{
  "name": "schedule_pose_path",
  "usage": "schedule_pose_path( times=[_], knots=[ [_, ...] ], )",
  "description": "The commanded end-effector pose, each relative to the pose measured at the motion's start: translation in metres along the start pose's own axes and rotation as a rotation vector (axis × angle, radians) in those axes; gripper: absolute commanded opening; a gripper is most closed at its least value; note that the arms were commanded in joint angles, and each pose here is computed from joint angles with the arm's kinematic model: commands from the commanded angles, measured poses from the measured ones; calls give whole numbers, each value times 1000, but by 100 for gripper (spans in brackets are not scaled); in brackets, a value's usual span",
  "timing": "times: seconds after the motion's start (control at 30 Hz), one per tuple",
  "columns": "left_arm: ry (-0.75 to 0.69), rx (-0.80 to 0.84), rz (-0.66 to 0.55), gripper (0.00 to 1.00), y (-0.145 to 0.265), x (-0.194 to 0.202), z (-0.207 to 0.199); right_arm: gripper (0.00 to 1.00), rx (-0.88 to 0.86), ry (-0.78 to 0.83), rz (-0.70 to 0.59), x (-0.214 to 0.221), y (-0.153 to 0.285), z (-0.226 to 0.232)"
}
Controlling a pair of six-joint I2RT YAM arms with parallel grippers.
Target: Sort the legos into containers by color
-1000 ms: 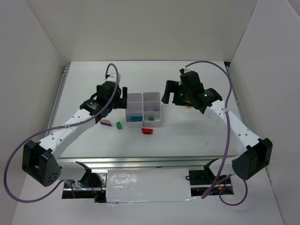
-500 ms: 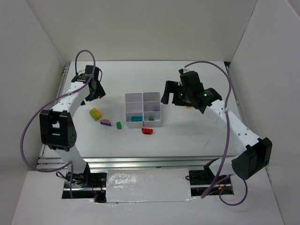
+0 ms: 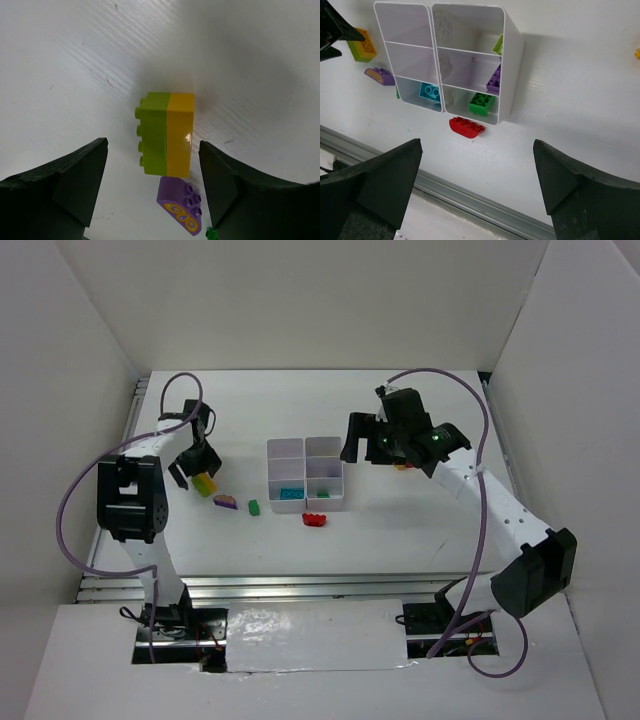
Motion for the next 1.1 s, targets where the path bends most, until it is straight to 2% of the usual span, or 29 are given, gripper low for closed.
schedule_pose_path(
  times=[0.0,0.1,0.13,0.17,0.2,0.27,0.3,0.43,0.53,0.67,0.77,0.87,0.97,1.07],
  knots=[
    [28,4,31,84,-19,5,-2,99,-19,25,-28,-15,7,3],
    [33,16,48,76,-24,6,-4,99,-16,27,-27,-19,9,4],
    [31,21,49,65,-25,7,-4,99,-14,25,-26,-19,9,4],
    [29,34,49,58,-25,7,-6,100,-14,22,-26,-20,9,4],
    [30,38,43,35,-26,4,-7,99,-19,19,-32,-22,11,5],
    [30,41,38,18,-26,1,-10,100,-25,15,-31,-23,10,7],
    [31,50,33,0,-24,-4,-13,100,-27,11,-32,-25,10,7],
    [22,164,-12,0,-1,-23,-27,100,-47,-2,-46,-33,13,10],
    [4,364,-79,0,45,-40,-41,100,-103,-41,-59,-42,15,13],
    [-52,614,-237,0,138,-55,-60,98,-233,-93,-100,-58,16,21],
    [-130,770,-277,0,201,-42,-81,96,-337,-91,-99,-66,16,32],
    [-229,934,-281,0,254,-9,-104,95,-405,-103,-142,-74,15,38],
    [-311,1139,-210,0,290,17,-124,95,-420,-117,-177,-80,16,41],
    [-373,1222,-205,0,317,36,-138,94,-398,-116,-234,-86,23,40]
  ],
)
Point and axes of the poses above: each gripper's point midway between its finger pads, its own y axis back along the fingers, its own z axis along the line the jaws close on, x = y × z, the point moved 8 cm from there along y, back along the fingers, and after that the axes turned 11 degrees about y, right-handed, at the moved point
